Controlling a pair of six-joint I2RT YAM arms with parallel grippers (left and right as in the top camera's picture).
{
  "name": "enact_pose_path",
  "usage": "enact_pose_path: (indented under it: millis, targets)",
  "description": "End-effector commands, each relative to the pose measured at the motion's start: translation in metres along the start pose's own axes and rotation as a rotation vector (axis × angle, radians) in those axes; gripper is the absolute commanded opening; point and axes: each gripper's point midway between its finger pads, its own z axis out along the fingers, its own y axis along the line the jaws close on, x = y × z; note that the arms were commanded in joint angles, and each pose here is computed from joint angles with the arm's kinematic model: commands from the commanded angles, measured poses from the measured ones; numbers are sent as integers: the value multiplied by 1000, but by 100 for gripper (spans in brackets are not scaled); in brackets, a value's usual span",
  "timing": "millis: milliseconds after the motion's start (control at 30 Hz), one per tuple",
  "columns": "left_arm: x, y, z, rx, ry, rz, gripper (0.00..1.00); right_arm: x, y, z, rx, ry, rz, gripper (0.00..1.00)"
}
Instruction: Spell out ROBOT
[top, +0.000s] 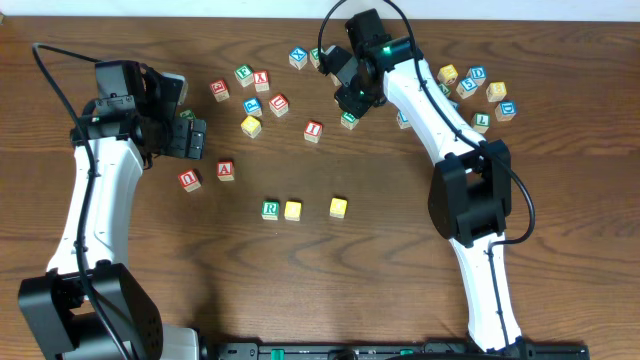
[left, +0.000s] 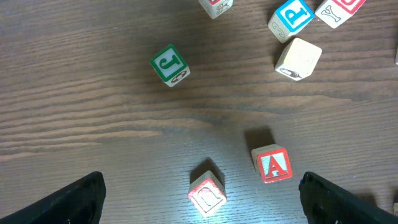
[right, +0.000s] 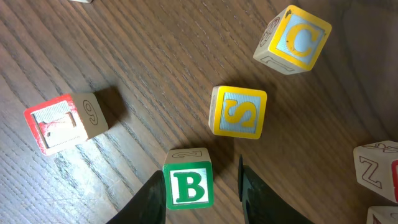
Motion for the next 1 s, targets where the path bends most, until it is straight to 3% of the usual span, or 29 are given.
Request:
enact_pose_path:
  millis: [0,467,967]
  targets:
    - [-6,-1,-1,10,-11,8,97,-7,1,-5,7,-14,2,35]
    - [-6,-1,-1,10,-11,8,98,-7,3,-4,-7,-18,3,38]
    - [-6,-1,-1,10,-11,8,97,-3,5,2,-15,-10,5,48]
